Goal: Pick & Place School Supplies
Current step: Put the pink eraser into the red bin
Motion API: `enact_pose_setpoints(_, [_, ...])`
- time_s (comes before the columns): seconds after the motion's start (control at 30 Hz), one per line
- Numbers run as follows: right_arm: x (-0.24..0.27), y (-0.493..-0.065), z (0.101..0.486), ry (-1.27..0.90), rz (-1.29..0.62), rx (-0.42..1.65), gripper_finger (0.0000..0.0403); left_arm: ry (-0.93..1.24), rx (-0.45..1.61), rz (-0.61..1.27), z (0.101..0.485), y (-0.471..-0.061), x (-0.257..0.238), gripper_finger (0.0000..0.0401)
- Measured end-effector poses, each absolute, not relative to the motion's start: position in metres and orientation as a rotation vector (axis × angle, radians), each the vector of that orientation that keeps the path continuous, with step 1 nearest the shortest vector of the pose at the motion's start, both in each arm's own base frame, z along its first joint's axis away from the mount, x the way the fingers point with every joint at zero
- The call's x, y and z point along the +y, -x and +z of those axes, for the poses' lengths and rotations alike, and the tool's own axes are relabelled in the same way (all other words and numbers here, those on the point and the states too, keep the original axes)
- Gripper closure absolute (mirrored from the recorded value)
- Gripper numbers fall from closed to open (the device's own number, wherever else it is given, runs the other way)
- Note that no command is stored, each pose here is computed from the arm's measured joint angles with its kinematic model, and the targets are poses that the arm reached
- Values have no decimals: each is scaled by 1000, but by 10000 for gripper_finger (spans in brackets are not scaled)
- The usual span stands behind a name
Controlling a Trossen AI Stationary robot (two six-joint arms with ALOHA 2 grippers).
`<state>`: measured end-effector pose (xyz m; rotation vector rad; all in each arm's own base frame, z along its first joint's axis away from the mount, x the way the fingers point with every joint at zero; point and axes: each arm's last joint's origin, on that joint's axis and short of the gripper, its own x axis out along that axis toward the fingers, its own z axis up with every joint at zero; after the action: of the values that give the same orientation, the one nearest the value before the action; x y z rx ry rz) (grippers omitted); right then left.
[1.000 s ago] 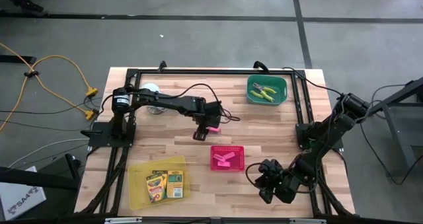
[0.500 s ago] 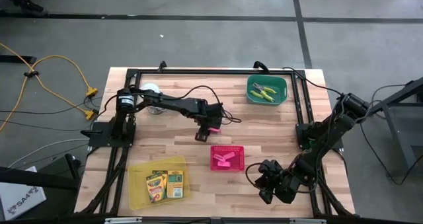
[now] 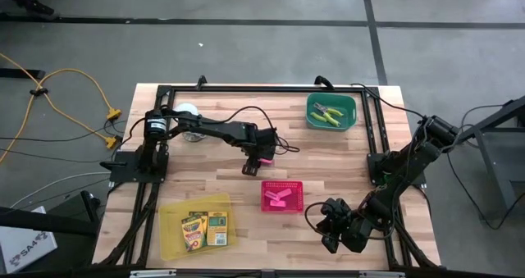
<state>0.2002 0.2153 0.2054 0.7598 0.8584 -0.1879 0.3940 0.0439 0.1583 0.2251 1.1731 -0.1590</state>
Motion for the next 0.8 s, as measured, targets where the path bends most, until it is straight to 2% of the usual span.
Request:
enact_pose_setpoints(0.57, [215, -200, 205, -753, -185, 858, 331, -223, 1175, -164, 158, -394, 43, 303])
enact_pose_setpoints(0.8, [215, -200, 205, -753, -185, 858, 331, -226, 1173, -160, 159, -393, 44, 314])
